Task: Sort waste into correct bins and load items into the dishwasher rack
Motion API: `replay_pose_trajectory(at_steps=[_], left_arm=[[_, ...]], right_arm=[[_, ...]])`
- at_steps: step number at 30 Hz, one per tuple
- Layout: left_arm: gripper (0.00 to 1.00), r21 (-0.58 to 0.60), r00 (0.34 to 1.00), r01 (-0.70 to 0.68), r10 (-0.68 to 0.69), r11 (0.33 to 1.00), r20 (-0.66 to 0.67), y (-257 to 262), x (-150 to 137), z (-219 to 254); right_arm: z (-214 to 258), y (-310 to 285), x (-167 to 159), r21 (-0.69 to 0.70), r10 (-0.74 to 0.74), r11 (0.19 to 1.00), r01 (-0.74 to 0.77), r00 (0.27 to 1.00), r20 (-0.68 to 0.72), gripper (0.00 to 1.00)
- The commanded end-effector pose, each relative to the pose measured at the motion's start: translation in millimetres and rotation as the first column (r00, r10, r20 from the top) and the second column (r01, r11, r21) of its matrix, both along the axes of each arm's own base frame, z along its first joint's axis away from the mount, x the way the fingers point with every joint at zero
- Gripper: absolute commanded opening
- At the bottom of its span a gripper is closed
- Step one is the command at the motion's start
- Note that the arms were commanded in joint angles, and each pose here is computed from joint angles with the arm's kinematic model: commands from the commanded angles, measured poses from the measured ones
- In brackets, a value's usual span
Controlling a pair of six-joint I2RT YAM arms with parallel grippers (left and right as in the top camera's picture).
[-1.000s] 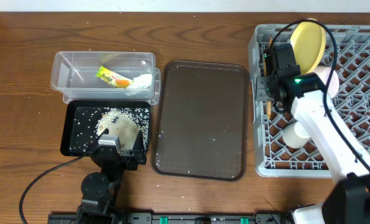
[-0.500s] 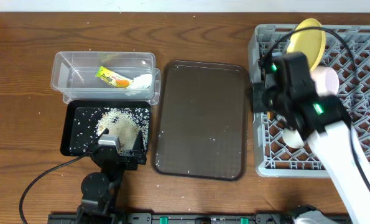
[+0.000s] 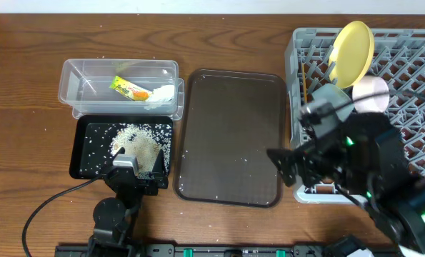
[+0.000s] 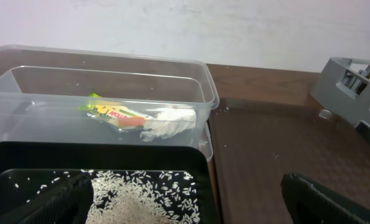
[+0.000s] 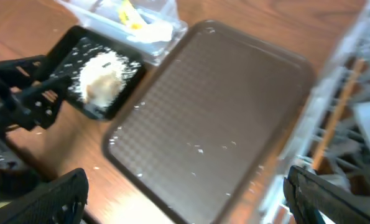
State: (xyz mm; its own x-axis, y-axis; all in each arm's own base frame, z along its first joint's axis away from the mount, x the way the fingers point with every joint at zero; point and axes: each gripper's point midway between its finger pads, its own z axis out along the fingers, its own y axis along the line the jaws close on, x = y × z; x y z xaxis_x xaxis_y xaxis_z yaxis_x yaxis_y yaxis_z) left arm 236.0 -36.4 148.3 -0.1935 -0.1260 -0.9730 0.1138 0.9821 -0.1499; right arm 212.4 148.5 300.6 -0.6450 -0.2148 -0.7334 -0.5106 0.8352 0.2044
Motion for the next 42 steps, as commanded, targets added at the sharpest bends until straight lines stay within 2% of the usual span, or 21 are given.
replay_pose_trajectory(at_steps=[1,4,10,16,24,33,37,42], left_arm=[[0.99,0.015,1.000,-0.006,0.007,1.000,-0.026,2,0,-13],[0.99,0.015,1.000,-0.006,0.006,1.000,-0.026,2,0,-13],[0.99,0.015,1.000,-0.006,0.006,1.000,-0.026,2,0,-13],[0.99,0.015,1.000,-0.006,0.007,1.000,-0.026,2,0,-13],[0.99,0.015,1.000,-0.006,0.006,1.000,-0.026,2,0,-13],[0.99,0.015,1.000,-0.006,0.006,1.000,-0.026,2,0,-13],[0.99,0.015,1.000,-0.006,0.006,1.000,-0.026,2,0,-13],[0.99,0.015,1.000,-0.006,0.006,1.000,-0.026,2,0,-13]], right_arm=[[13,-26,0,-0.074,-0.073,0.994,0.082,0.991,0.114,0.99],[29,-51,3,-0.070,-0.177,0.978,0.196,0.959,0.220,0.99],[40,-83,6,0.057,-0.315,0.947,0.317,0.875,0.367,0.99],[-3,-101,2,0.130,-0.383,0.923,0.362,0.838,0.390,0.99],[-62,-132,-4,0.136,-0.499,0.861,0.490,0.761,0.416,0.99],[-109,-127,5,0.195,-0.481,0.874,0.445,0.735,0.478,0.99],[-131,-121,16,0.203,-0.460,0.887,0.415,0.747,0.480,0.99],[-141,-119,29,0.239,-0.454,0.890,0.388,0.708,0.541,0.99]])
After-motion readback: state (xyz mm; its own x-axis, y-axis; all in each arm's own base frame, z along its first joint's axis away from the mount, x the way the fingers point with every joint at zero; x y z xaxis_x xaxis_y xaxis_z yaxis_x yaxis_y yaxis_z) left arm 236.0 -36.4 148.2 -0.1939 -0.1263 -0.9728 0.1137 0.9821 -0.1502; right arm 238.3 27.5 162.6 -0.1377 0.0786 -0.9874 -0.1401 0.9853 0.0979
